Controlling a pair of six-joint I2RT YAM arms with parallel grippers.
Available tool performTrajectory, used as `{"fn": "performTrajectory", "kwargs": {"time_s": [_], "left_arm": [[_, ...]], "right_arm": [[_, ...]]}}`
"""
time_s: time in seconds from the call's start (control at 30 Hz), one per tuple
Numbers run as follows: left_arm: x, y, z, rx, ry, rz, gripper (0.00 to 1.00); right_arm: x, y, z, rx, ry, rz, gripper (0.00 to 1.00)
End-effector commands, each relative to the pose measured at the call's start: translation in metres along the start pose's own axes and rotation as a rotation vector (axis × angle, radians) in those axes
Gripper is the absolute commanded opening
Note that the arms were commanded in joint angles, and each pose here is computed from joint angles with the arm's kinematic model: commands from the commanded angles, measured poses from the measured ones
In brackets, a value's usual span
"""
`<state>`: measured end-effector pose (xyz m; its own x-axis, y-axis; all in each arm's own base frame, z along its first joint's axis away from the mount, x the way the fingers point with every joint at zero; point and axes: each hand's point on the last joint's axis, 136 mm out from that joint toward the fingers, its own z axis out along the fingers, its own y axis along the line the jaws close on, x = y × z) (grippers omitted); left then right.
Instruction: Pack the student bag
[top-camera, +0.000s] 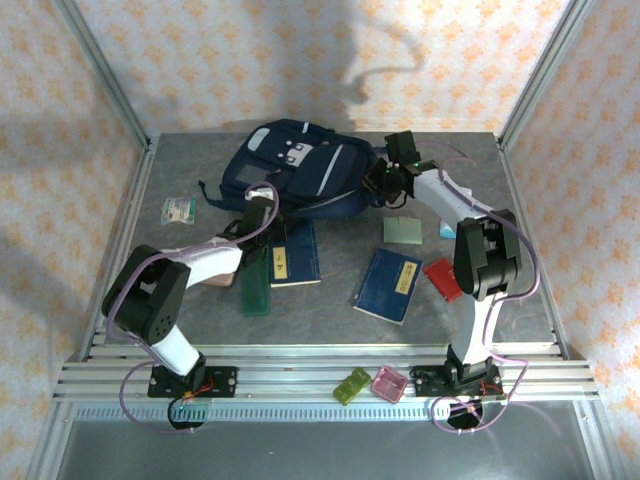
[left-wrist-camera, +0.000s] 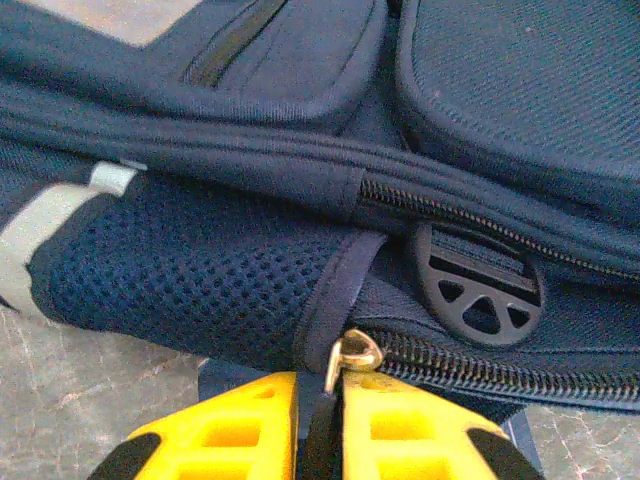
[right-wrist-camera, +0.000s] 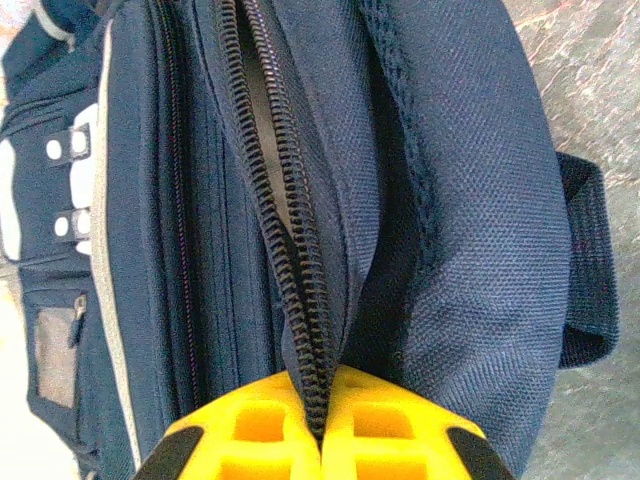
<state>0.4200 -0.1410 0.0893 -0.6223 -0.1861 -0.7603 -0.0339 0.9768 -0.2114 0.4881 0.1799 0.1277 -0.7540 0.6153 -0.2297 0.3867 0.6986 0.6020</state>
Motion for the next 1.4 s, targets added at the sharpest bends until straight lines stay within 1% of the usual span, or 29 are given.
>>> {"fn": "performTrajectory", "kwargs": {"time_s": [0.0,0.03,0.07,0.1,0.13,0.2,0.23,0.27,0.3,0.37,0.5,0.6,0.73,0.87,1.0,1.1,1.17,1.27,1.37], "left_arm": [[-0.016,0.003,-0.001,-0.031,-0.039,-0.019,0.22],[-0.015,0.0,-0.003,-0.016,-0.04,-0.02,0.26],[-0.014,-0.001,-0.005,-0.004,-0.037,-0.018,0.31],[-0.012,-0.003,-0.008,0.002,-0.03,-0.016,0.37],[-0.009,-0.002,-0.011,0.004,-0.02,-0.015,0.43],[-0.01,-0.005,-0.021,0.029,-0.021,-0.017,0.52],[-0.011,-0.006,-0.028,0.045,-0.027,-0.022,0.57],[-0.013,-0.008,-0.034,0.066,-0.035,-0.024,0.6],[-0.018,-0.012,-0.043,0.093,-0.051,-0.028,0.65],[-0.026,-0.017,-0.058,0.139,-0.077,-0.035,0.68],[-0.036,-0.026,-0.083,0.198,-0.079,-0.074,0.68],[-0.027,-0.031,-0.092,0.246,-0.038,-0.127,0.67],[0.008,-0.046,-0.096,0.336,0.065,-0.175,0.67],[0.045,-0.075,-0.104,0.417,0.14,-0.172,0.66],[0.08,-0.099,-0.102,0.452,0.234,-0.119,0.65],[0.096,-0.121,-0.102,0.488,0.276,-0.079,0.65],[0.102,-0.138,-0.102,0.527,0.297,-0.061,0.65],[0.108,-0.161,-0.096,0.554,0.333,-0.035,0.65],[0.119,-0.184,-0.089,0.582,0.376,-0.011,0.65]], "right_arm": [[-0.04,0.009,0.004,-0.016,-0.152,-0.062,0.0],[-0.04,0.005,0.008,0.0,-0.155,-0.075,0.02],[-0.041,0.002,0.011,0.016,-0.156,-0.083,0.12],[-0.042,-0.001,0.011,0.031,-0.156,-0.09,0.28],[-0.042,0.0,0.009,0.033,-0.155,-0.1,0.39],[-0.045,0.01,-0.007,0.007,-0.179,-0.119,0.55],[-0.049,0.015,-0.02,-0.005,-0.206,-0.126,0.62],[-0.052,0.02,-0.033,-0.009,-0.233,-0.135,0.67],[-0.055,0.027,-0.048,-0.025,-0.259,-0.153,0.68],[-0.058,0.036,-0.072,-0.043,-0.293,-0.174,0.68],[-0.042,0.045,-0.105,-0.12,-0.273,-0.203,0.68],[-0.019,0.038,-0.113,-0.178,-0.231,-0.206,0.66],[0.014,0.017,-0.12,-0.194,-0.18,-0.212,0.64],[0.041,-0.022,-0.125,-0.116,-0.141,-0.196,0.62],[0.068,-0.086,-0.128,0.041,-0.122,-0.167,0.61],[0.087,-0.136,-0.129,0.179,-0.103,-0.136,0.61],[0.101,-0.164,-0.125,0.244,-0.079,-0.118,0.61],[0.119,-0.185,-0.123,0.251,-0.054,-0.084,0.61],[0.133,-0.202,-0.114,0.252,-0.027,-0.05,0.58]]}}
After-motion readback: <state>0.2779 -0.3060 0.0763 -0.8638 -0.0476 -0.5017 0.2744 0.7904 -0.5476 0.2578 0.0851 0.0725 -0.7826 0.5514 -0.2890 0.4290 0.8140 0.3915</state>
